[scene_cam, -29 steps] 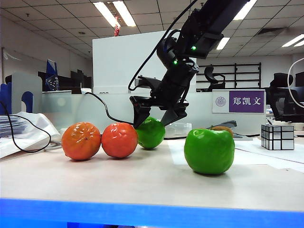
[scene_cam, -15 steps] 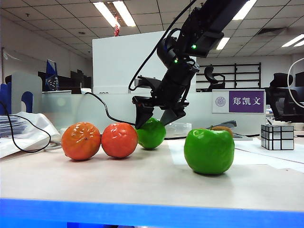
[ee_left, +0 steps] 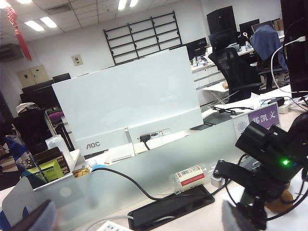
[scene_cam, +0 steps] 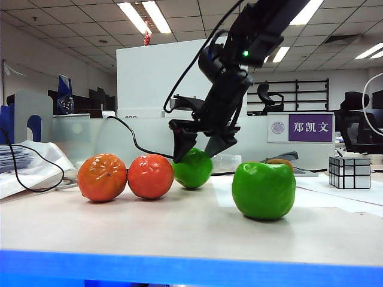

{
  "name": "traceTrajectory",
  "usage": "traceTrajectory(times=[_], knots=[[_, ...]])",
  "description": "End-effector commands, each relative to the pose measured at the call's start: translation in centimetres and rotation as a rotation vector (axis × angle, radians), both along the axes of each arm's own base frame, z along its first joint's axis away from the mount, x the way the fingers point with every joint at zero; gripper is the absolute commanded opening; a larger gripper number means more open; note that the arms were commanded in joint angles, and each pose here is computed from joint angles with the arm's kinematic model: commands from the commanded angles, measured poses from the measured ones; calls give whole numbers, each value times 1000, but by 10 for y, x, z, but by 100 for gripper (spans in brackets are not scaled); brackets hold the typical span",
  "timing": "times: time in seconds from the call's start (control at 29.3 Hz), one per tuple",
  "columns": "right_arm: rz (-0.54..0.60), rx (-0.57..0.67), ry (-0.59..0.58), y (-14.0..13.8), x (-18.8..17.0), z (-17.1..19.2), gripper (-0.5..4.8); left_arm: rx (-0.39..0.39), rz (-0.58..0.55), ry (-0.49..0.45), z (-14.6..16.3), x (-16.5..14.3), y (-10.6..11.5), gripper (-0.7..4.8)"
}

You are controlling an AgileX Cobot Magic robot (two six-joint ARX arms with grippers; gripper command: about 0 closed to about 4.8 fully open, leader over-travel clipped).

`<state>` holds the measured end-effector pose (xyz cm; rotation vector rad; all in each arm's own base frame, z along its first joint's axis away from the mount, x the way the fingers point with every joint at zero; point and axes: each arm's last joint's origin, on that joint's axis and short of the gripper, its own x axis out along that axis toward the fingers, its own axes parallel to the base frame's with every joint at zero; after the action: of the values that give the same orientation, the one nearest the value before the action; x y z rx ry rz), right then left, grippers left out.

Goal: Put the same fruits together.

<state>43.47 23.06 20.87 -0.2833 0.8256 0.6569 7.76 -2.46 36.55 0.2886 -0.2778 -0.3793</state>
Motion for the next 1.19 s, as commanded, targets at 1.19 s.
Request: traceTrajectory(times=[1.19], knots=[[4, -3, -225, -70, -127, 159, -6, -79, -8, 5, 4, -1, 1, 479]])
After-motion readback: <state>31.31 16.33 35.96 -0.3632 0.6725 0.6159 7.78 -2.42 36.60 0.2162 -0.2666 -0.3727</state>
